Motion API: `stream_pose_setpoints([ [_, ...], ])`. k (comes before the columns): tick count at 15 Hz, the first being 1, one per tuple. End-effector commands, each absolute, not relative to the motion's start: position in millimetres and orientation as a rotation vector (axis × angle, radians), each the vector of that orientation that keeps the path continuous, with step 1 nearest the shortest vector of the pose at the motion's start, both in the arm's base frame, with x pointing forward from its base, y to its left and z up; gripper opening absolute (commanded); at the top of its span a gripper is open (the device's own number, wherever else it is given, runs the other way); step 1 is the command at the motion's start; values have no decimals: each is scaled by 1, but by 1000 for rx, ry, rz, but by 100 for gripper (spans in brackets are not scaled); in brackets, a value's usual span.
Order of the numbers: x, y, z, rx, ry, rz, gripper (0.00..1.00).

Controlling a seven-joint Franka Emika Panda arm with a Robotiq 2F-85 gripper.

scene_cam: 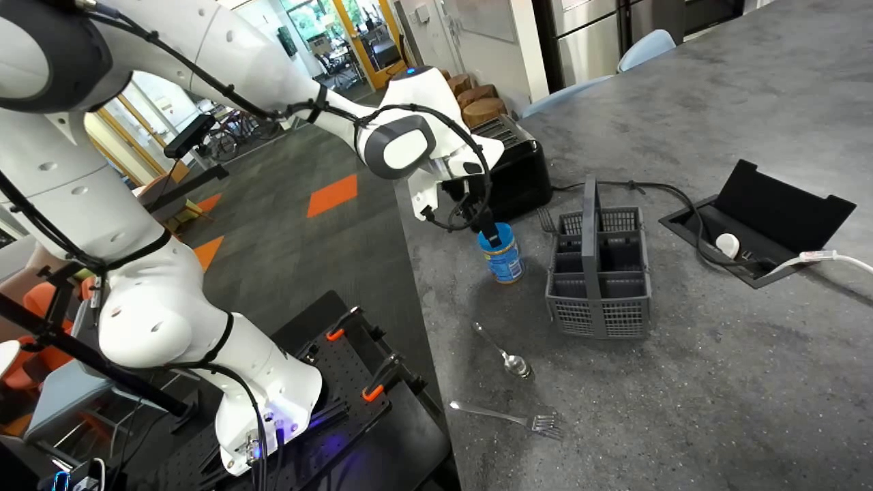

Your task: Move the blue jar to the right

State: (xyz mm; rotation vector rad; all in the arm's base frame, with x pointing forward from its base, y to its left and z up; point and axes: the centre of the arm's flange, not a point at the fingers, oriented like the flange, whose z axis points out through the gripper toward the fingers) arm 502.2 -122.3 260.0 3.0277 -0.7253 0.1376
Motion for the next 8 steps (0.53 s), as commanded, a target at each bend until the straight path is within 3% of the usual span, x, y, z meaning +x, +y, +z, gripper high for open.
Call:
stream_pose_setpoints([
  [1,516,-121,252,3043,-734,124,100],
  [8,523,-114,236,3045,-736,82,100],
])
